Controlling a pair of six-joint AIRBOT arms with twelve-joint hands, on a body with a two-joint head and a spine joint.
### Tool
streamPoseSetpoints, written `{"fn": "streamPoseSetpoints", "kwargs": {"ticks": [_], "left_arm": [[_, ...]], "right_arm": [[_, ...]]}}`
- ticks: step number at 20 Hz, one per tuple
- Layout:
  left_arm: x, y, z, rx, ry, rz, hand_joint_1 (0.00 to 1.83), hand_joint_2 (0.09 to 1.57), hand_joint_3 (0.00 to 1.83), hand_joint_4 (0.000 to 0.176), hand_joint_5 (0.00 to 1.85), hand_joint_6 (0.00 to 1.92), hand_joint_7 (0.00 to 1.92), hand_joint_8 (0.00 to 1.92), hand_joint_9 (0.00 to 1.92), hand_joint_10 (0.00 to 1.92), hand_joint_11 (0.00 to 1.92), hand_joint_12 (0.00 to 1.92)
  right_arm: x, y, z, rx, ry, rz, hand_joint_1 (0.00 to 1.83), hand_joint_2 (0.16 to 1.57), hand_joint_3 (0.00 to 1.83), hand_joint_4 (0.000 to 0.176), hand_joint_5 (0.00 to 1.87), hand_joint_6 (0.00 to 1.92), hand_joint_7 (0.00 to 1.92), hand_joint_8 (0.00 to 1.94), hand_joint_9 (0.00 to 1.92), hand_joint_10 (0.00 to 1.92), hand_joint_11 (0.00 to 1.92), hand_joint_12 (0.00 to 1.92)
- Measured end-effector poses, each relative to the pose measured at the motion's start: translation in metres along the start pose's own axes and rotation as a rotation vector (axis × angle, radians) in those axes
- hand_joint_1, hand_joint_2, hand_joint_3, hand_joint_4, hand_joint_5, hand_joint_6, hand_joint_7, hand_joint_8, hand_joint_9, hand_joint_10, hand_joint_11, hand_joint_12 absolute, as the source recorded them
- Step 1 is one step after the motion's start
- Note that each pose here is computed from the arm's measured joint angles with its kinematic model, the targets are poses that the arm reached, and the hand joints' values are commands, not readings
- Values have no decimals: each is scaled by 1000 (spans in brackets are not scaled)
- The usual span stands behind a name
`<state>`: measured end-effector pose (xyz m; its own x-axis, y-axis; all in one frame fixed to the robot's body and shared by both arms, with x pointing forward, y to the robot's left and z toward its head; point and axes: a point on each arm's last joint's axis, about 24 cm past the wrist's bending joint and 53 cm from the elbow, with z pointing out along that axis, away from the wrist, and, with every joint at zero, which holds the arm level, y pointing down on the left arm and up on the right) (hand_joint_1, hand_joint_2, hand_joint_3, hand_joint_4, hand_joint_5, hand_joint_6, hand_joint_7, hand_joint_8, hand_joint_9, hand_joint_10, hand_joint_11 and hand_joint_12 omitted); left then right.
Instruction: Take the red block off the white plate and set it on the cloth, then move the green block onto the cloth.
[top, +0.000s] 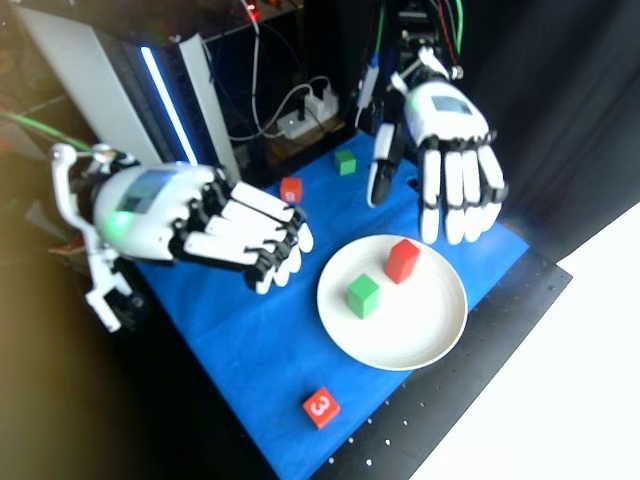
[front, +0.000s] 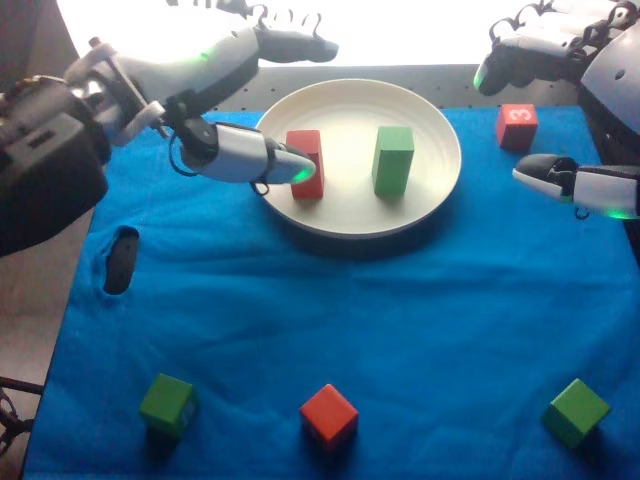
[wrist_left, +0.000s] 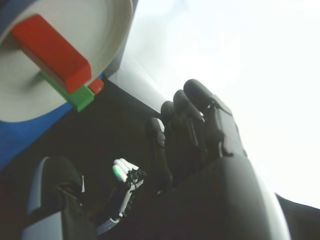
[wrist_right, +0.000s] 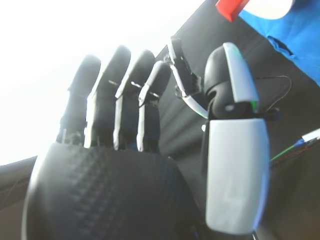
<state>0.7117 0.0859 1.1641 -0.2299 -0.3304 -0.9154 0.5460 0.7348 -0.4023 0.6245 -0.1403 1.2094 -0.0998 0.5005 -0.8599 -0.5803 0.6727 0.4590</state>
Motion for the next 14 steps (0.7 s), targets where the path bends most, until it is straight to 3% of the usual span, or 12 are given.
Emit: {"fn": "streamPoseSetpoints", "kwargs": {"ticks": [1,2,3,4,5,6,8,9,11,14], "left_arm": [[3,3,4,-7,8,-28,835,979,0,91,482,5,533,11,379,527,0,1596],[5,7,6,-14,12,-49,862,991,2,85,470,3,521,4,371,582,97,1552],[6,9,8,-21,15,-63,886,999,3,67,460,2,531,6,394,582,183,1494],[7,12,10,-27,19,-67,888,989,0,35,499,18,543,10,430,602,289,1520],[10,13,12,-30,26,-67,913,975,0,17,527,25,569,16,437,638,359,1518],[13,14,13,-33,34,-69,889,973,0,0,525,20,566,12,409,664,327,1538],[23,14,17,-39,61,-72,896,973,0,0,537,19,588,18,425,977,454,1606],[27,13,18,-40,72,-73,893,975,1,0,535,16,571,11,313,979,282,1634],[34,13,20,-43,88,-73,918,966,0,0,550,22,582,16,270,935,147,1577],[46,17,22,-56,120,-68,972,990,3,0,571,16,627,23,415,735,232,1501]], "right_arm": [[0,0,0,0,0,0,1235,929,94,0,505,953,548,1062,429,1315,176,1831],[0,0,0,0,0,0,1228,938,88,0,495,946,559,1015,439,1286,196,1833],[0,0,0,0,0,-2,1190,952,80,0,489,906,553,979,415,1285,124,1900],[-1,-1,0,1,-1,-2,1188,959,68,0,548,800,595,895,437,1206,158,1833],[-1,-1,0,2,-1,-1,1210,957,54,0,590,721,627,862,456,1179,160,1822],[0,-1,0,1,-1,-2,1218,957,41,0,628,658,664,818,484,1156,193,1810],[0,-1,0,1,0,-1,1208,958,21,0,674,580,670,780,495,1143,215,1785],[0,-1,0,1,0,-1,1244,945,13,0,685,585,675,789,505,1154,234,1775],[0,0,0,0,-1,-1,1246,935,7,0,695,598,699,811,518,1172,223,1798],[-1,0,1,-1,-3,0,1220,955,14,0,659,692,639,971,468,1308,190,1897]]}}
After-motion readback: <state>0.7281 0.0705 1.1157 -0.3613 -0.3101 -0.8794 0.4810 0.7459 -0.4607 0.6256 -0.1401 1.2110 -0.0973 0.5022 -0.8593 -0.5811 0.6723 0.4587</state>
